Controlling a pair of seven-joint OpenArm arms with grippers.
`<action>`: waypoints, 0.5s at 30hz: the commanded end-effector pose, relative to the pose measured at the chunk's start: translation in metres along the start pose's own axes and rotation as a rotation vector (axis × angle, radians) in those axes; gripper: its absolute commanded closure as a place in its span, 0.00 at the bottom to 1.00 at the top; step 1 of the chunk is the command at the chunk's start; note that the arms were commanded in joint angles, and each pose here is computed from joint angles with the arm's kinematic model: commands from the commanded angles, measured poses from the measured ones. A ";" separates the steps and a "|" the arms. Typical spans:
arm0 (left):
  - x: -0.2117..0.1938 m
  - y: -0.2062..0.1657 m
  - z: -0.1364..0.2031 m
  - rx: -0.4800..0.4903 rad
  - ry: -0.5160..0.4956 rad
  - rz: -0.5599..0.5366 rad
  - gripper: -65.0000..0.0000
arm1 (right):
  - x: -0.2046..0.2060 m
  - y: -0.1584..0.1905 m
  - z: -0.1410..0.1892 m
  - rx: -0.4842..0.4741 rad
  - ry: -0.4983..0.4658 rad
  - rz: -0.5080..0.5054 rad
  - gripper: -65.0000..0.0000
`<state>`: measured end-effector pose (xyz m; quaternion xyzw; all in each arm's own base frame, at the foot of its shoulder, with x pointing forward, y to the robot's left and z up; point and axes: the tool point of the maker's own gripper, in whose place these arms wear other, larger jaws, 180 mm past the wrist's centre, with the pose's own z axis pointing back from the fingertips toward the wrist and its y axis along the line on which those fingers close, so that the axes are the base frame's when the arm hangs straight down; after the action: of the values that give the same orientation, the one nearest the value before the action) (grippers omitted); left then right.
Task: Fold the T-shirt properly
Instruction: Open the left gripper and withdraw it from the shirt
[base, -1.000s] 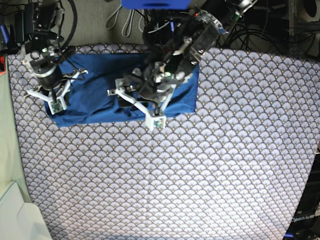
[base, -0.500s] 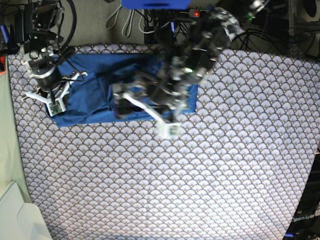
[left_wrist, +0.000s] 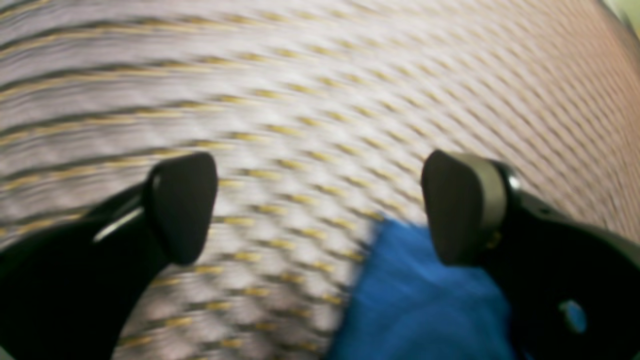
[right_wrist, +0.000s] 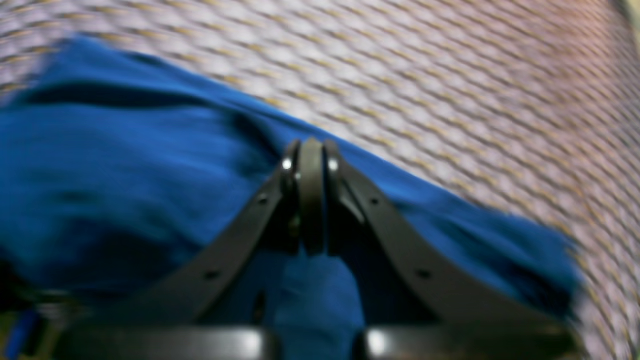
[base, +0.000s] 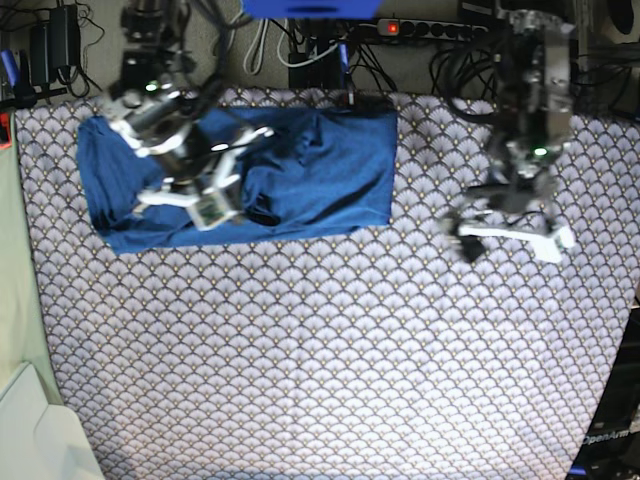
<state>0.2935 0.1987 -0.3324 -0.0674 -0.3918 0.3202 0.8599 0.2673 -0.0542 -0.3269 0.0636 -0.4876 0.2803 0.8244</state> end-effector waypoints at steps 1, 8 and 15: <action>0.015 0.006 0.004 0.010 -0.034 0.050 0.00 | 0.021 0.011 -0.002 0.036 -0.072 0.009 1.00; 0.044 0.062 0.013 0.134 -0.114 0.133 0.00 | 0.019 0.064 -0.018 0.187 0.005 0.067 1.00; 0.041 0.062 0.012 0.134 -0.107 0.138 0.00 | -0.026 0.084 -0.030 0.257 0.126 0.029 1.00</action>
<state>0.2714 0.2678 -0.3281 -0.0161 -0.4017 0.4004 0.8234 0.2284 0.0114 -0.3919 0.1358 -0.3699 0.3598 0.8457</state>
